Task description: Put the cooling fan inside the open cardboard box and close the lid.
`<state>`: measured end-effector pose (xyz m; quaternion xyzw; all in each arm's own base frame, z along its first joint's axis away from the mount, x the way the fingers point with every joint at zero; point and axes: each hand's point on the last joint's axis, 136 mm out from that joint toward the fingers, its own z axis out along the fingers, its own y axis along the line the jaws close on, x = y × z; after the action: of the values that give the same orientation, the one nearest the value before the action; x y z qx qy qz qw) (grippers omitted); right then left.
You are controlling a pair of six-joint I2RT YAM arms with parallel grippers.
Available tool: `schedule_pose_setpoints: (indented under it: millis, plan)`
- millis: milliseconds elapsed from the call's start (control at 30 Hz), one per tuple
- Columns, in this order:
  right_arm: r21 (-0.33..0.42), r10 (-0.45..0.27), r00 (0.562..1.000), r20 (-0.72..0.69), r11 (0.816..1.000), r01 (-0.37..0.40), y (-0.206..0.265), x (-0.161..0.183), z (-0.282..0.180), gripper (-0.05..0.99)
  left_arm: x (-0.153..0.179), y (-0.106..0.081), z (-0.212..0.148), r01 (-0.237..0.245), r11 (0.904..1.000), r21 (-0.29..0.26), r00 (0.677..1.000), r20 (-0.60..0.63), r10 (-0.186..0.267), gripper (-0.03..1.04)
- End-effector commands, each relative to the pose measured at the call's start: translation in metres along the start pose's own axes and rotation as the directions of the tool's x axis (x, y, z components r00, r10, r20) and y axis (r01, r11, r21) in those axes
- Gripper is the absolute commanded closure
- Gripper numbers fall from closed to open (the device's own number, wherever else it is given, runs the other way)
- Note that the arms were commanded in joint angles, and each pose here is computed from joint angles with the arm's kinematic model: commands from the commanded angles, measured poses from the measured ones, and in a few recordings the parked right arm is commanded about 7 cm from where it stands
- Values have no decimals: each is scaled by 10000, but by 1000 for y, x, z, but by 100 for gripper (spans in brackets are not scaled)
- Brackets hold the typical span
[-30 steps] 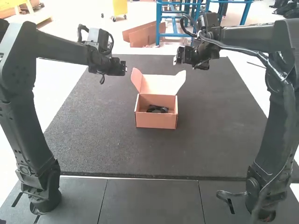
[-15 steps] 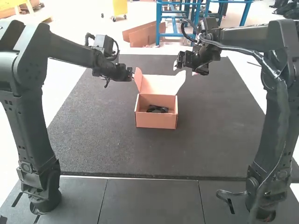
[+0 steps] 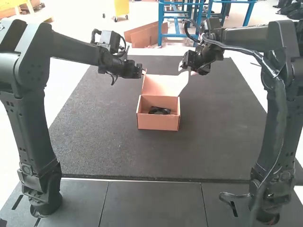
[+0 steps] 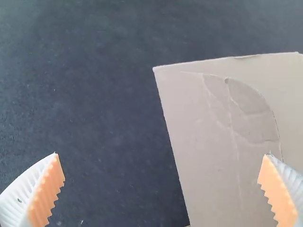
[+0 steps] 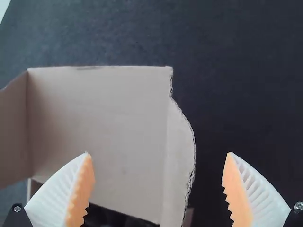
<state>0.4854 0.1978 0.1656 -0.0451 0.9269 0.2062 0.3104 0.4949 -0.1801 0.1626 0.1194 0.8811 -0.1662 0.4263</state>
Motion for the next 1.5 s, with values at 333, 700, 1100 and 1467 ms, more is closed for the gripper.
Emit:
schedule_pose_setpoints:
  millis: [333, 700, 1100, 1467]
  plan:
    - [-152, 171, 9995, -270, 9997, -175, -2, 2, 10, 49, -10, -7, -3, 9, 9997, 227, 9999, 129, -12, 4]
    - [-151, 161, 9996, -223, 9998, -164, -1, 0, 10, 64, -10, -7, -2, -31, 9997, 238, 9999, 127, 28, 4]
    - [-112, 79, 9999, -78, 9999, -80, -2, -5, 6, 74, -8, -8, -2, -55, 9997, 227, 10000, 51, 54, 4]
    - [-26, -118, 9999, -84, 9999, 118, 1, -4, 7, 95, -7, -8, -3, -19, 9997, 223, 10000, 20, 18, 4]
